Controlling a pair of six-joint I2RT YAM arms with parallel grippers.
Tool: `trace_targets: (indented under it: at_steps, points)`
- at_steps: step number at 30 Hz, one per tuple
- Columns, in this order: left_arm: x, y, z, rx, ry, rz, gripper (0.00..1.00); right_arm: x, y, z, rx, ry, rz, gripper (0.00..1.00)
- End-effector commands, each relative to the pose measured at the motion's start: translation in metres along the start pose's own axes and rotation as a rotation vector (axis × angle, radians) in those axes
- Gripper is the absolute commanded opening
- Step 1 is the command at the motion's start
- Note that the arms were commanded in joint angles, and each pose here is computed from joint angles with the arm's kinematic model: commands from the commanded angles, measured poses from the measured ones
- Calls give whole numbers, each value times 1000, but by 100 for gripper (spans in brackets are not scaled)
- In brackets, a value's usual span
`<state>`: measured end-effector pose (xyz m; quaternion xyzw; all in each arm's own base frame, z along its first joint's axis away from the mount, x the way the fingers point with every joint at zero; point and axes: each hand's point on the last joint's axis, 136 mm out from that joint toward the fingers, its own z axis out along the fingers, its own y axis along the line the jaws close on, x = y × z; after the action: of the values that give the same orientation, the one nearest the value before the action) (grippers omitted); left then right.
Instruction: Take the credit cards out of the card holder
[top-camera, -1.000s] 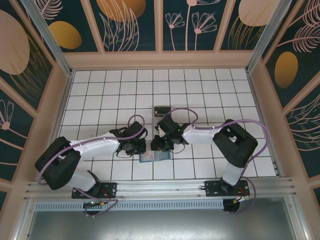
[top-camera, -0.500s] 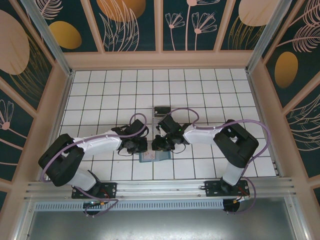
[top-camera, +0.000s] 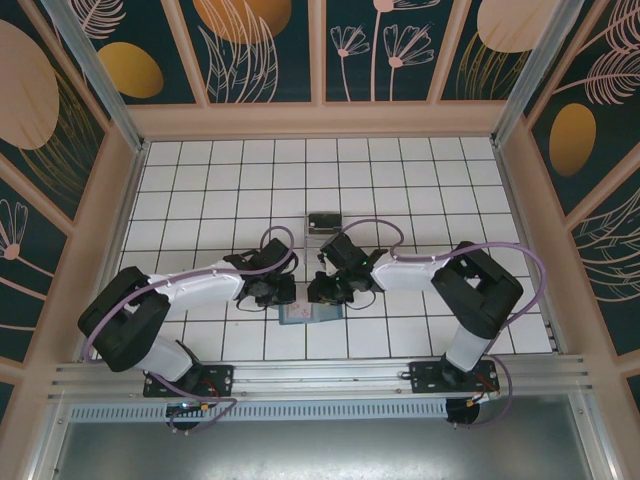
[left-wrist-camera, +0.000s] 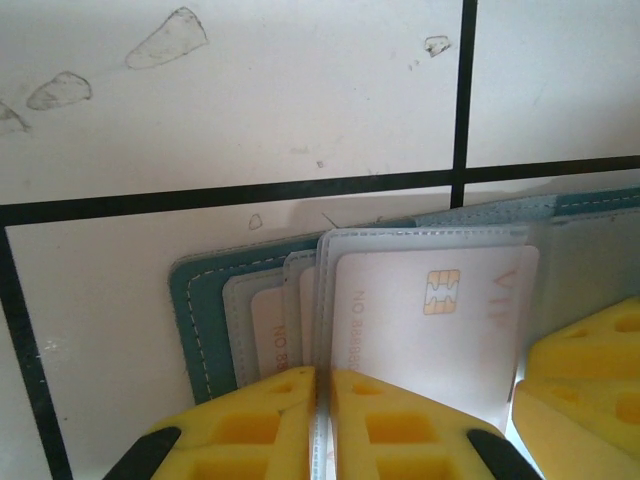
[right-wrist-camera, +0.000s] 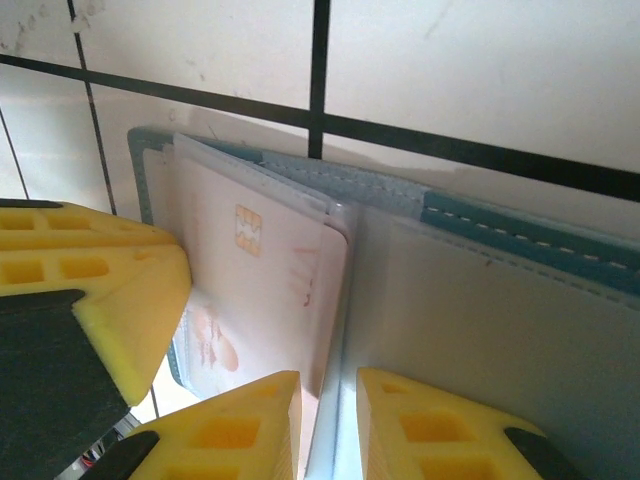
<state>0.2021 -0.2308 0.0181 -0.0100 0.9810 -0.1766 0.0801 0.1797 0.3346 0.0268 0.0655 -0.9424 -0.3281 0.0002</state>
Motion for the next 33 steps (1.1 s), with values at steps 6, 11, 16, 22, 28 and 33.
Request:
trace_targets:
  at_steps: [6, 11, 16, 22, 28, 33]
  points:
    - [19, 17, 14, -47, 80, -13, 13, -6, 13, -2, -74, -26, 12, 23]
    - [22, 18, 14, -37, 83, -24, 13, -6, 16, -3, -112, -32, 20, 22]
    - [23, 18, 15, -36, 84, -29, 13, -7, 20, -11, -177, -55, 27, 22]
    - [21, 10, 12, 1, 82, -28, 13, -10, 33, -23, -306, -83, 28, 22]
    - [22, 2, 9, 49, 82, -40, 13, -8, 40, -26, -383, -80, 21, 22]
    - [22, -2, 9, 71, 87, -47, 13, -7, 37, -19, -383, -64, 27, 22]
